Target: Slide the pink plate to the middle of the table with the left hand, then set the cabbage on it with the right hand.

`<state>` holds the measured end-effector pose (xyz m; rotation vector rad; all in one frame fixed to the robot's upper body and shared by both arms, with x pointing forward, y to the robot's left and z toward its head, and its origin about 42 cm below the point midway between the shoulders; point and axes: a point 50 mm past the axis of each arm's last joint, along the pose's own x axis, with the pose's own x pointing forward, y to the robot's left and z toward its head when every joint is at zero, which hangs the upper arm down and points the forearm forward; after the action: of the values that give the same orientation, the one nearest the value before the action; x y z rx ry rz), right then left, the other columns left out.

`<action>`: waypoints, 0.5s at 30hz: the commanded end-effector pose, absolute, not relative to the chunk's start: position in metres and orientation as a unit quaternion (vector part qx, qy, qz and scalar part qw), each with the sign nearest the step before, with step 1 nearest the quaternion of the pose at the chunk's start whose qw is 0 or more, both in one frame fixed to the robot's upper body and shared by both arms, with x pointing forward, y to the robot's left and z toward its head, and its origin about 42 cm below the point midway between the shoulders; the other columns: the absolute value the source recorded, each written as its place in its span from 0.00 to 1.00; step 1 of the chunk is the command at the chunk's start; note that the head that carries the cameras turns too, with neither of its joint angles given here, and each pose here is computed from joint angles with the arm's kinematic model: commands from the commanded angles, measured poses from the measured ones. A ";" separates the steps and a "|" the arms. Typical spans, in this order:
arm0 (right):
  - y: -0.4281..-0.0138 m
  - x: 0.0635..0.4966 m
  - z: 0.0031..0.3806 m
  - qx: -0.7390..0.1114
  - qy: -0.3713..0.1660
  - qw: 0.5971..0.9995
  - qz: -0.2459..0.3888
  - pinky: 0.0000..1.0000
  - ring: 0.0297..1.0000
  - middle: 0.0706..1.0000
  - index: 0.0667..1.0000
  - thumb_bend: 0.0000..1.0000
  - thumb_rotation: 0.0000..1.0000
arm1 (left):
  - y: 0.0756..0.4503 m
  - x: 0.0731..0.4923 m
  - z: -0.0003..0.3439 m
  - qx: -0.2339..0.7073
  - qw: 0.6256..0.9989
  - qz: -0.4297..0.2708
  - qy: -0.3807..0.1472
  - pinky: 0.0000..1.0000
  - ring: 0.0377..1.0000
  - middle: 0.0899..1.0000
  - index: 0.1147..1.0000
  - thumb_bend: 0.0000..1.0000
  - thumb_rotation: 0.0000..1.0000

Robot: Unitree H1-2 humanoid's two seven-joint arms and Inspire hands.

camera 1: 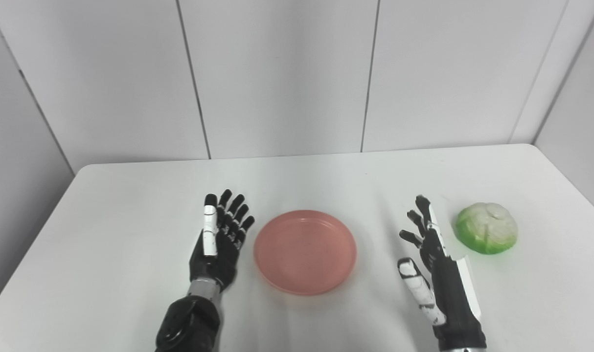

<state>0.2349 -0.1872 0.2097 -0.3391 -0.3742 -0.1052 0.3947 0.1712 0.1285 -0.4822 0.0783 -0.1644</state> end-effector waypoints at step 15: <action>-0.271 0.301 0.335 -0.590 -0.089 0.802 -0.014 0.66 0.93 0.99 0.99 0.99 0.43 | 0.167 0.399 0.115 -0.239 0.964 -0.097 0.063 0.97 0.99 0.95 0.99 0.85 0.84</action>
<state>0.2938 -0.2643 0.3152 -1.2067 -0.1936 -0.0118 0.4010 0.1655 0.1255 -0.4913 0.0750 -0.2094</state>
